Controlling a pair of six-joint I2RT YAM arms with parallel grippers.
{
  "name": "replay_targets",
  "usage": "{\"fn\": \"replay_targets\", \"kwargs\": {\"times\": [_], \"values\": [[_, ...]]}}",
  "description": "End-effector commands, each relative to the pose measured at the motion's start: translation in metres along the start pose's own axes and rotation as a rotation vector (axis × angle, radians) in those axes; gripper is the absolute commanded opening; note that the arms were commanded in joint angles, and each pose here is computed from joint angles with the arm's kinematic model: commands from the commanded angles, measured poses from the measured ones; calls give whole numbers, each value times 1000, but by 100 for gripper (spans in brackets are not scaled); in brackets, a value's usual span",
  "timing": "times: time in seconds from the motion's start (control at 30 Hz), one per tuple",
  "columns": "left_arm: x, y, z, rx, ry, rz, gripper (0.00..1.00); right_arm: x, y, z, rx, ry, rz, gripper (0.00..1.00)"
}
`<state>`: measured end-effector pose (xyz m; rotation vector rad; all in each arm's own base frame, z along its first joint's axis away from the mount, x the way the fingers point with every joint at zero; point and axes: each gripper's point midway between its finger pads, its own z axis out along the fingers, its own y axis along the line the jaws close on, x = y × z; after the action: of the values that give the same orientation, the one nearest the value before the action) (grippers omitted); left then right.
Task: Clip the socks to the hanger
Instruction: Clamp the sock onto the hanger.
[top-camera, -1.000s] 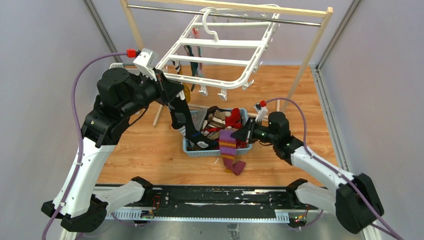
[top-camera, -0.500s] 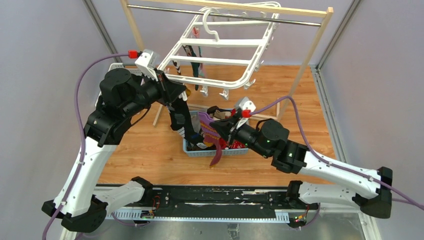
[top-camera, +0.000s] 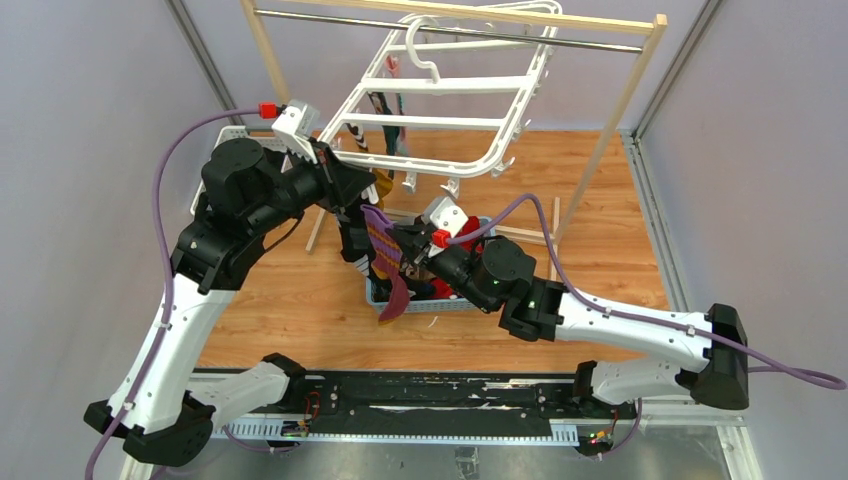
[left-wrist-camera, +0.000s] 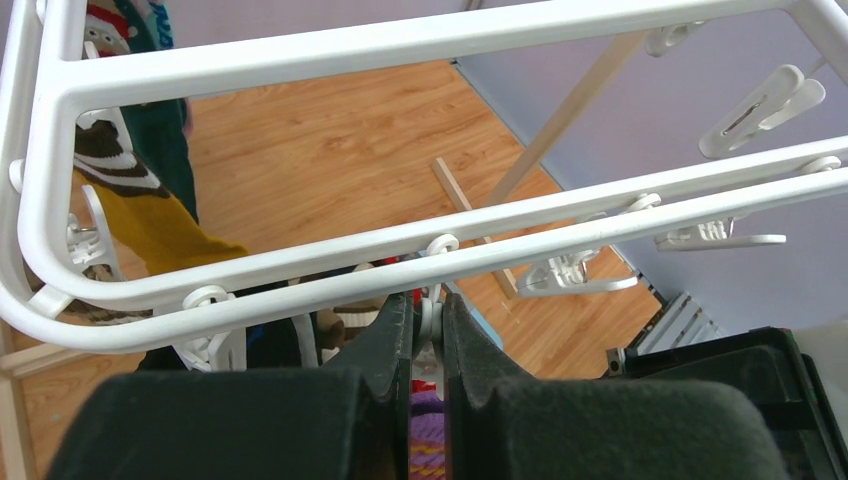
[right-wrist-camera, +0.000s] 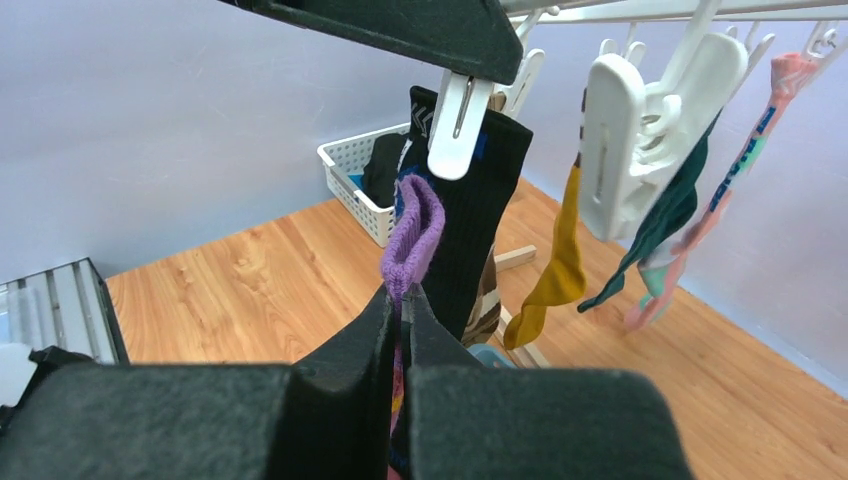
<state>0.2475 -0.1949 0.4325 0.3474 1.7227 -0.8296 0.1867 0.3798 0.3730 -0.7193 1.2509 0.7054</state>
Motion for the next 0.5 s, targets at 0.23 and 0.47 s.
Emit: {"fn": "replay_targets", "kwargs": {"times": [0.23,0.47], "values": [[8,-10,-8,52,29,-4,0,-34,-23,14,78,-129,48,0],[8,-9,-8,49,31,-4,0,-35,-29,15,76,-152,78,0]]}}
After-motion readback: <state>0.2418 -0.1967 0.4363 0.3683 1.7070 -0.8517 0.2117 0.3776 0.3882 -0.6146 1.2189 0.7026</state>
